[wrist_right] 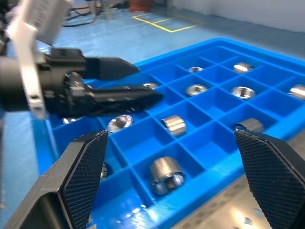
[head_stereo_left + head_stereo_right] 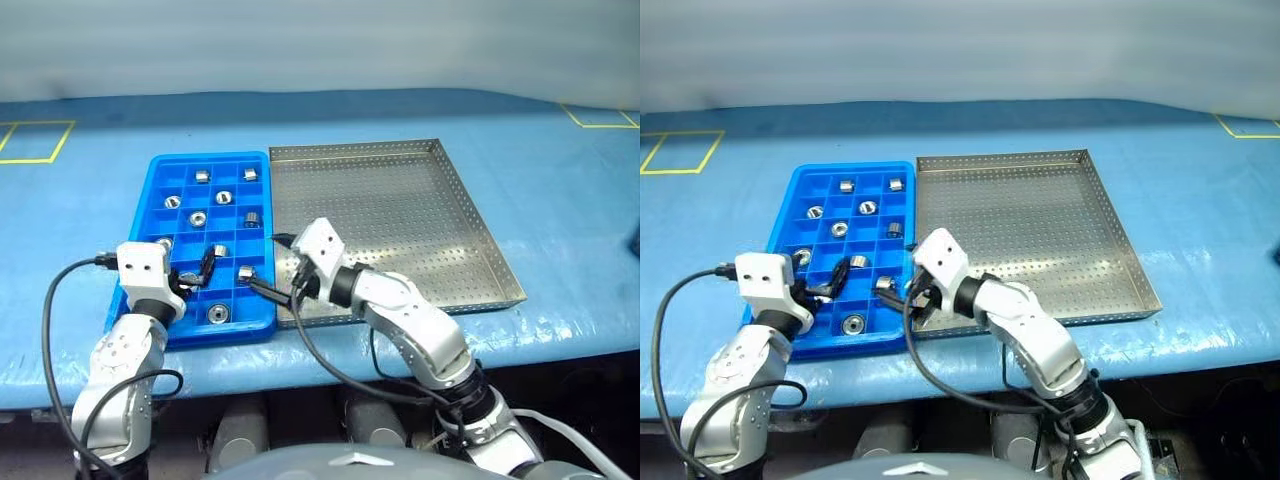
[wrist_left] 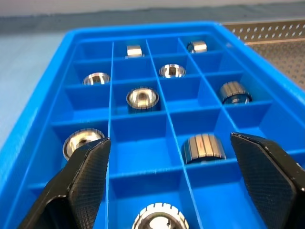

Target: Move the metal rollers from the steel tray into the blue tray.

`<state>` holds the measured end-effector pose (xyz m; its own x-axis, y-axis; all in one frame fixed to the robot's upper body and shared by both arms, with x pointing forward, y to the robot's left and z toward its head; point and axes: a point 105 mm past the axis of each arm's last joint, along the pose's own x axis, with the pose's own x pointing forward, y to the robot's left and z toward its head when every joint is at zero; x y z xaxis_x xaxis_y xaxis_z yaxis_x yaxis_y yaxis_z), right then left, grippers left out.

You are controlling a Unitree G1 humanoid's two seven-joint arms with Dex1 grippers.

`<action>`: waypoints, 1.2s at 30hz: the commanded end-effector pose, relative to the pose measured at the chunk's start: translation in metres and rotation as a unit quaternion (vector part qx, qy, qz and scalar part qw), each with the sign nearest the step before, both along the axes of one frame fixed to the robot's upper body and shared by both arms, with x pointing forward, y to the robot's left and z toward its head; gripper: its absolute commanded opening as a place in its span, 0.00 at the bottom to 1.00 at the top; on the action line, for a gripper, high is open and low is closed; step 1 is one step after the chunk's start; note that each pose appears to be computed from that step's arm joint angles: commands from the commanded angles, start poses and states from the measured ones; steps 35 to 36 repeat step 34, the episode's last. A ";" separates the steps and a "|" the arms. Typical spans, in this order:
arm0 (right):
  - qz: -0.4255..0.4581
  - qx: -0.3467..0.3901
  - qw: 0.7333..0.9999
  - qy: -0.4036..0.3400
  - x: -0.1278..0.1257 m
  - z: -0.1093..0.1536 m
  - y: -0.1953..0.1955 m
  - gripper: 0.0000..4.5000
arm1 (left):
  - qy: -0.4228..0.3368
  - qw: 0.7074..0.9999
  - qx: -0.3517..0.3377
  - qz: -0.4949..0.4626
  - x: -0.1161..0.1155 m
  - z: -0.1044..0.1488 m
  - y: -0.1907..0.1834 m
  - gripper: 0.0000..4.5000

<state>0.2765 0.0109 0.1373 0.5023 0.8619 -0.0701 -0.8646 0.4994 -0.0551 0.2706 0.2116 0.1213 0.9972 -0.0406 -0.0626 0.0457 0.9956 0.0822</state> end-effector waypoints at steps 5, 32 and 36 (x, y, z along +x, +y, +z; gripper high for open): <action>-0.080 -0.005 0.996 -0.051 0.027 0.017 -0.040 1.00 | -0.058 0.997 0.027 -0.050 0.006 0.023 -0.020 0.99; -0.240 -0.001 0.971 0.009 0.034 -0.018 -0.090 1.00 | -0.023 0.994 0.028 -0.103 0.002 0.003 -0.039 0.99; -0.237 -0.001 0.972 0.009 0.034 -0.018 -0.088 1.00 | -0.022 0.994 0.028 -0.101 0.001 0.003 -0.038 0.99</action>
